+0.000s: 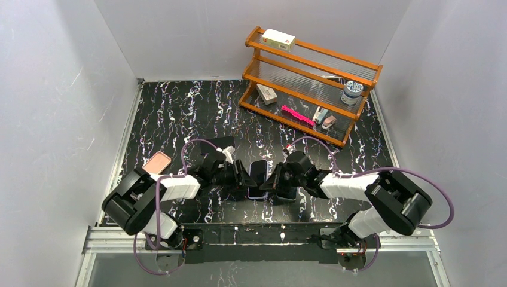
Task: Put the phone into the phone case
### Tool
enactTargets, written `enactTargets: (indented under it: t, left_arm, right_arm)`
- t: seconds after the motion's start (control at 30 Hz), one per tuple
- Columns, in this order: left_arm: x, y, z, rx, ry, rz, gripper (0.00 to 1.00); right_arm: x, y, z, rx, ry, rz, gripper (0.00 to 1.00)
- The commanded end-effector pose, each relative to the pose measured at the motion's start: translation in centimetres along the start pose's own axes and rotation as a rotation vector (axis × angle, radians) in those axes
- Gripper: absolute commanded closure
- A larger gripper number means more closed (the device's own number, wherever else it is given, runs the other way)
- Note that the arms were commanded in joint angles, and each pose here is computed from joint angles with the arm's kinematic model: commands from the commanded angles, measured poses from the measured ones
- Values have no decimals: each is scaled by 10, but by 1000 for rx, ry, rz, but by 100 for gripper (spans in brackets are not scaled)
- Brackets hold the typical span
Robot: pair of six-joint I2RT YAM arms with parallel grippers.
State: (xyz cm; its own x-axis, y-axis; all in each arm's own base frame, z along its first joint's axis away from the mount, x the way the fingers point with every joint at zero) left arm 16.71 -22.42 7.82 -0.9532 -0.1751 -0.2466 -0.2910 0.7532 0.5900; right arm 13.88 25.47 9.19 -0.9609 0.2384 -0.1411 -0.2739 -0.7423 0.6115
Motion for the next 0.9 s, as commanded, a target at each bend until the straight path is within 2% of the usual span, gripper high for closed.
enactTargets:
  t: [0.0,0.4,0.57,0.6,0.77,0.87]
  left_arm:
    - [10,8,-5,41,-25,-8,53]
    - [8,20,-11,48,-16,-65,56]
    - [5,32,-3,-142,28,-75,60]
    - [4,34,-5,-159,21,-77,58]
    - [-13,38,-14,-211,8,-124,57]
    - [-21,38,-15,-206,28,-126,57]
  right_arm:
    - [11,-9,-6,9,33,102,99]
    - [17,-6,0,-22,109,202,99]
    - [20,-6,-4,13,134,268,99]
    - [19,-5,-2,21,140,269,97]
    - [11,5,10,60,160,218,70]
    - [8,10,15,88,165,217,61]
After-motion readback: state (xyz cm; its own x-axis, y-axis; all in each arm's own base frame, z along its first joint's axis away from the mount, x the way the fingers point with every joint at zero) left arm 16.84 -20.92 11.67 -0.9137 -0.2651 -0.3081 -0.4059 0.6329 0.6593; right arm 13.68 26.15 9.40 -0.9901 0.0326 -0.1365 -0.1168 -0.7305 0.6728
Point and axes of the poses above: each gripper's point midway between its finger pads, its own y axis back along the fingers, its own z axis along the line the jaws close on, x = y × z, the point moved 7 cm from there along y, back along the fingers, and after that the axes turned 3 degrees about -y, right-handed, at the moved point
